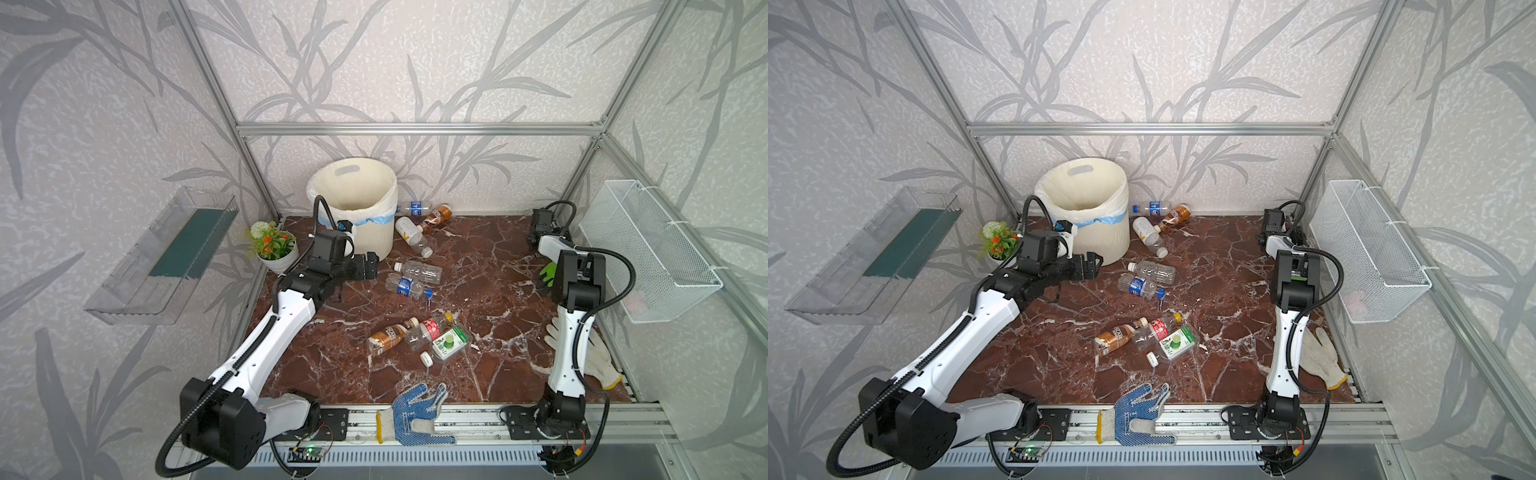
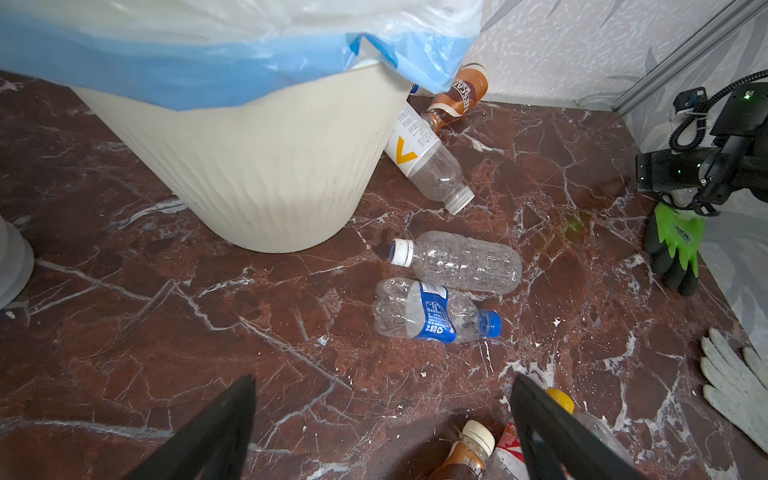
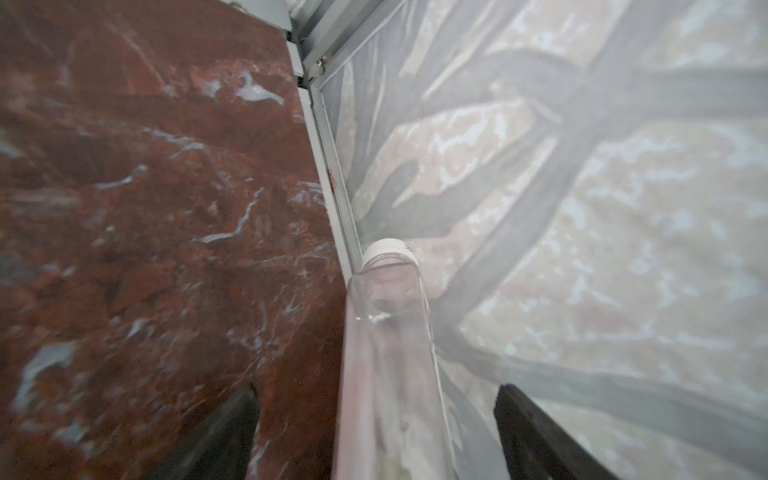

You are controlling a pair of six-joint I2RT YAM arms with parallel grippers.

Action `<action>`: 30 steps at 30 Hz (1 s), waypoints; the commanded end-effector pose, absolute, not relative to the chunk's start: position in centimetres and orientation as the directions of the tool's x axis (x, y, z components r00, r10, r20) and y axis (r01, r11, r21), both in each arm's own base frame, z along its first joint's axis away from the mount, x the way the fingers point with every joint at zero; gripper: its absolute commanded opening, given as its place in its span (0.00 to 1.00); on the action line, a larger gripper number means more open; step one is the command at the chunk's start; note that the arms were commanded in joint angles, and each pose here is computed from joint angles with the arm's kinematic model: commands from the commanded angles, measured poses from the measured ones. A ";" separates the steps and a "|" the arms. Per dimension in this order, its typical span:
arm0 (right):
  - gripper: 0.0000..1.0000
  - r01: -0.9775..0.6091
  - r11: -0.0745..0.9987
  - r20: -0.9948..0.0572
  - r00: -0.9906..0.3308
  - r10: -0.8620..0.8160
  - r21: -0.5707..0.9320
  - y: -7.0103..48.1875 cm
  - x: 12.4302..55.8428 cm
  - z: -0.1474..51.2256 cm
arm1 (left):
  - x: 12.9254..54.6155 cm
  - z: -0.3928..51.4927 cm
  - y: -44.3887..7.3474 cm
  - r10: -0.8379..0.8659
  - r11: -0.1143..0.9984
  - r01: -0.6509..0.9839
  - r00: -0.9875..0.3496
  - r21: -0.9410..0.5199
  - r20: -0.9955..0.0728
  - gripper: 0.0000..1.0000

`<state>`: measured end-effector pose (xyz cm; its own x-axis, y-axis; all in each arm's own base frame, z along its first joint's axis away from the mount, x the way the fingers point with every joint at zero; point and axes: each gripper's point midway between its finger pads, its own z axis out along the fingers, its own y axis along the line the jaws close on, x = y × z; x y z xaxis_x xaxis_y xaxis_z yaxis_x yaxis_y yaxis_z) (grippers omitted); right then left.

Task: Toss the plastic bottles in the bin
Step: 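Close right gripper around the upright clear bottle beside the green glove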

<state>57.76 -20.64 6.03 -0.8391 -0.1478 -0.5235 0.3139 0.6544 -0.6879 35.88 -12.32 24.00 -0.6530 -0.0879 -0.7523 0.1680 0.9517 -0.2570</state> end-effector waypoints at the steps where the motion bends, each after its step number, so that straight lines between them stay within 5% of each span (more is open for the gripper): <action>1: 0.90 0.321 0.681 -0.546 -0.826 -0.139 -0.659 -20.0 57.4 7.1 | 36.1 24.4 -11.7 -0.077 0.961 0.152 -0.652 -0.229 -0.754 0.95; 15: 0.84 0.345 0.570 -0.497 -0.858 -0.131 -0.746 -22.3 56.0 7.0 | 36.5 23.4 -11.9 -0.074 0.962 0.147 -0.670 -0.230 -0.739 0.94; 30: 0.47 0.347 0.562 -0.498 -0.856 -0.136 -0.750 -23.6 55.9 6.9 | 36.6 23.3 -12.0 -0.079 0.961 0.144 -0.672 -0.235 -0.736 0.91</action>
